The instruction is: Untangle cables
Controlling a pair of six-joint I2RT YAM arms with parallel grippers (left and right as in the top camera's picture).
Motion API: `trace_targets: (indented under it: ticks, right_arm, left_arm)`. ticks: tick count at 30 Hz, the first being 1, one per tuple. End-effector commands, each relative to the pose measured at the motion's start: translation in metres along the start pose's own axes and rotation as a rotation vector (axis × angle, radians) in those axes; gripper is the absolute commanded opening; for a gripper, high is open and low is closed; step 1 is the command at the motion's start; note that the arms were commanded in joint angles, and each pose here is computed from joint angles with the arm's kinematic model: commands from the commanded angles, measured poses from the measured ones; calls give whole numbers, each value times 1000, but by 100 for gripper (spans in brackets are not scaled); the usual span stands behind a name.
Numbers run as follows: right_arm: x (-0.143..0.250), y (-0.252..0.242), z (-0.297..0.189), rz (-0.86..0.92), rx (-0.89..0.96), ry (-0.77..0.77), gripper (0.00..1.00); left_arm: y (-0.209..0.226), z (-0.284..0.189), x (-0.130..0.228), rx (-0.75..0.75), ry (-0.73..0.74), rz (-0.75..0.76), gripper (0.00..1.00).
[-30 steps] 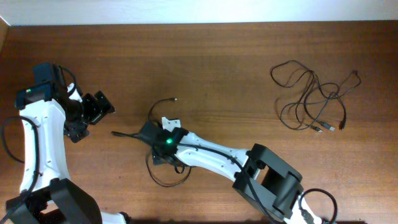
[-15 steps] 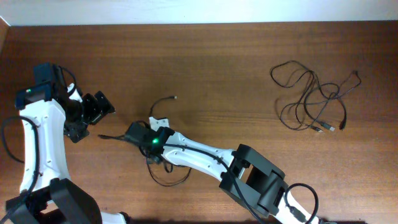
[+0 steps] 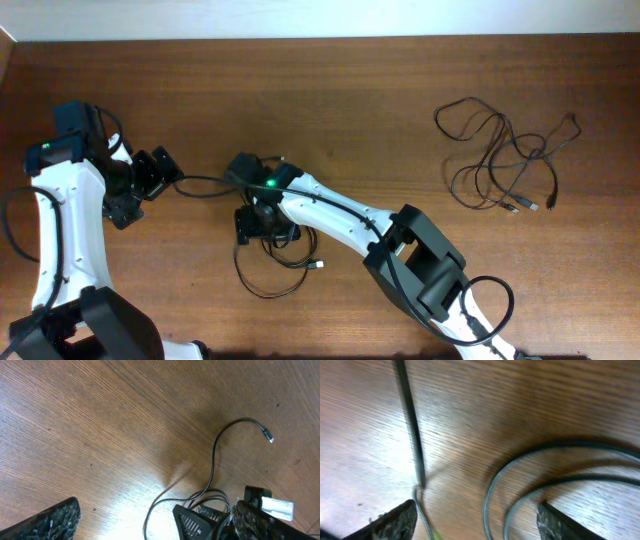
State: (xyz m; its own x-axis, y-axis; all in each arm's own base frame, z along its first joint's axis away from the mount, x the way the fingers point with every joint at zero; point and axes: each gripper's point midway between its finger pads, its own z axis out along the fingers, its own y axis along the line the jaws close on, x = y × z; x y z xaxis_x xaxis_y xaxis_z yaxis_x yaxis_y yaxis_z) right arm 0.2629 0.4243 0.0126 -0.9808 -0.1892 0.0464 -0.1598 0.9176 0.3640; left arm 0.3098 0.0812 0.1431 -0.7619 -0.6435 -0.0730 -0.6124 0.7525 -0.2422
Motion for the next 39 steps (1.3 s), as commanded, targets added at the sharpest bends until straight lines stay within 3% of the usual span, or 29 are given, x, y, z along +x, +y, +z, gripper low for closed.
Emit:
trace_targets:
  ticks: [1,3,4,8,15,16,17,18,26,27,28,32,39]
  right_arm:
    - [-3,4,17,51,-22,9,81]
    - [-22,-12,16,98,93,-130,88]
    - [-28,-20,15,105,158,-198,100]
    - [-25,-30,23,84,304,-322,99]
    - [6,-43,69,60,347,-191,99]
    - [11,-47,68,63,363,-171,82]
    - [19,-55,66,84,399,-138,55]
    - [25,-62,64,108,427,-119,48]
    - [40,-78,57,118,501,-63,28]
    - [41,-79,56,117,505,-60,23]
    - [41,-79,57,93,505,-54,6]
    - [28,-69,30,4,471,-60,4]
    - [-6,0,-148,-466,243,-321,4]
  left_arm:
    - [1,-5,-4,-1,-17,-12,99]
    - [1,-4,-4,-1,-18,-12,99]
    - [1,-4,-4,-1,-18,-12,99]
    - [1,-4,-4,-1,-17,-12,99]
    - [1,-4,-4,-1,-17,-12,99]
    - [1,-4,-4,-1,-17,-12,99]
    - [1,-5,-4,-2,-18,-12,99]
    - [1,-4,-4,-1,-18,-12,99]
    - [1,-4,-4,-2,-18,-12,98]
    - [1,-4,-4,-2,-18,-12,99]
    - [1,-4,-4,-1,-17,-12,99]
    - [1,-5,-4,-2,-18,-12,99]
    - [1,-4,-4,-1,-17,-12,99]
